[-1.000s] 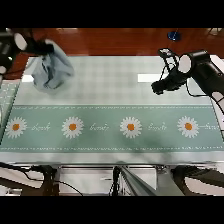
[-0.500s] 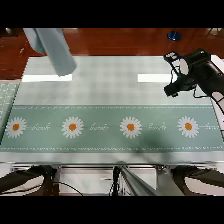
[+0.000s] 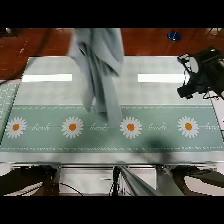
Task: Fold the shirts.
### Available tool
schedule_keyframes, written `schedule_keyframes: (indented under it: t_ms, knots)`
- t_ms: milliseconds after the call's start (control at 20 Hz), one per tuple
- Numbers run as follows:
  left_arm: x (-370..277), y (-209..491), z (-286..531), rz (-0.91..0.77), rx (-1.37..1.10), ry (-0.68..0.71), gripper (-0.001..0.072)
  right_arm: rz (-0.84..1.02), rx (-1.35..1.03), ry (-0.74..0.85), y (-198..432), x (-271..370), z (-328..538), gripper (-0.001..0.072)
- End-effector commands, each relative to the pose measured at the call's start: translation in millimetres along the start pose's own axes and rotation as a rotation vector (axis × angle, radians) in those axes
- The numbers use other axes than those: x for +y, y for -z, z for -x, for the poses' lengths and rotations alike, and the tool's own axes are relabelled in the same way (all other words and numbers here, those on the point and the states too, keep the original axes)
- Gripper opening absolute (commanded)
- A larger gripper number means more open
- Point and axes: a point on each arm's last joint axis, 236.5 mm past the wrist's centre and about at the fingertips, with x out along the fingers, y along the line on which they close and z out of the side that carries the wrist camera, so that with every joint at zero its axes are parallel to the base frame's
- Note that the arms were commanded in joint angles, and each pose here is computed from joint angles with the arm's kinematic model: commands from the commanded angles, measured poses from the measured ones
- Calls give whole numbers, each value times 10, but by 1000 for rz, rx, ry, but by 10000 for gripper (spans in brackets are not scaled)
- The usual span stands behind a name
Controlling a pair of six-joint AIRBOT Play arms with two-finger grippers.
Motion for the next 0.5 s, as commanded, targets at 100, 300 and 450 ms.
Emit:
schedule_keyframes:
  t_ms: [100, 300, 450]
  knots:
    - [-1082, 443, -642, -78, 93, 186, 31, -171, -49, -86, 140, -324, 78, 492]
    - [-1674, -162, -493, -53, -177, 311, 30, -258, -80, -149, 157, -432, 67, 471]
    - [-1568, -211, -453, -61, -173, 288, 31, -286, -95, -186, 123, -423, 50, 471]
